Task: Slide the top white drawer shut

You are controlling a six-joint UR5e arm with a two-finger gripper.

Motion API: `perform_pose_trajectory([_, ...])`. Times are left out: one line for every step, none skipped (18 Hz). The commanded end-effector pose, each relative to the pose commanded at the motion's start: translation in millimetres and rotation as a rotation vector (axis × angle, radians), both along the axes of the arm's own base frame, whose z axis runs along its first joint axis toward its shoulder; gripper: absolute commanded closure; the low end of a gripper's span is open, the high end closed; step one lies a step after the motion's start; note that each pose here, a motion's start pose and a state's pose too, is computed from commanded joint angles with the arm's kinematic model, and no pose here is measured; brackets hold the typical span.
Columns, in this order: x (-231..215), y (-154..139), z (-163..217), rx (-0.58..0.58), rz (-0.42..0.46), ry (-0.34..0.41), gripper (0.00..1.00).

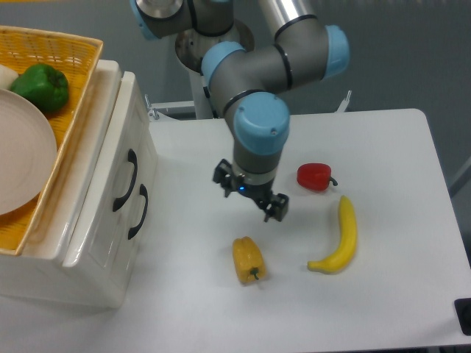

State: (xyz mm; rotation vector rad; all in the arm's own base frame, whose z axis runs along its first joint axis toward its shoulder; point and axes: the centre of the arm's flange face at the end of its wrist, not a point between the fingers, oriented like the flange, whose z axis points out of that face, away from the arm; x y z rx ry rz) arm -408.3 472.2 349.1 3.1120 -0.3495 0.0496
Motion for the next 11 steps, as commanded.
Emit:
perform_pose_trajectory([-9.8,-8.3,0.7,-0.001,-0.011,0.003,0.00])
perform_pose_trajectory([-19.8,-17.3,0.9,0.001,-0.020,0.003,0.00])
perform_pose_trajectory([-26.7,-23.9,0.9,0.002,-0.037,0.003,0.00])
perform_pose_trajectory([-33.2,-30.5,0.9,-0.002,-0.061,0.006,0.00])
perform_pose_trajectory([-39.5,-37.7,0.2,-0.011,-0.089,0.009,0.00])
perform_pose_trajectory([-44.5,-42.7,0.9,-0.020,-0.125,0.015,0.00])
perform_pose_trajectory([-49.5,-48.4,0.9,-0.028,-0.153,0.018,0.00])
perform_pose_trajectory([-54.9,-53.9,0.0,-0.028,-0.174,0.016,0.00])
perform_pose_trajectory([-61.4,-59.9,-1.6,-0.027,-0.190,0.015,0.00])
perform_pose_trajectory([-67.3,-66.3,-1.7,-0.025,-0.196,0.018,0.00])
perform_pose_trajectory([-71.9,-71.5,-1.6,-0.026,-0.202,0.019,0.00])
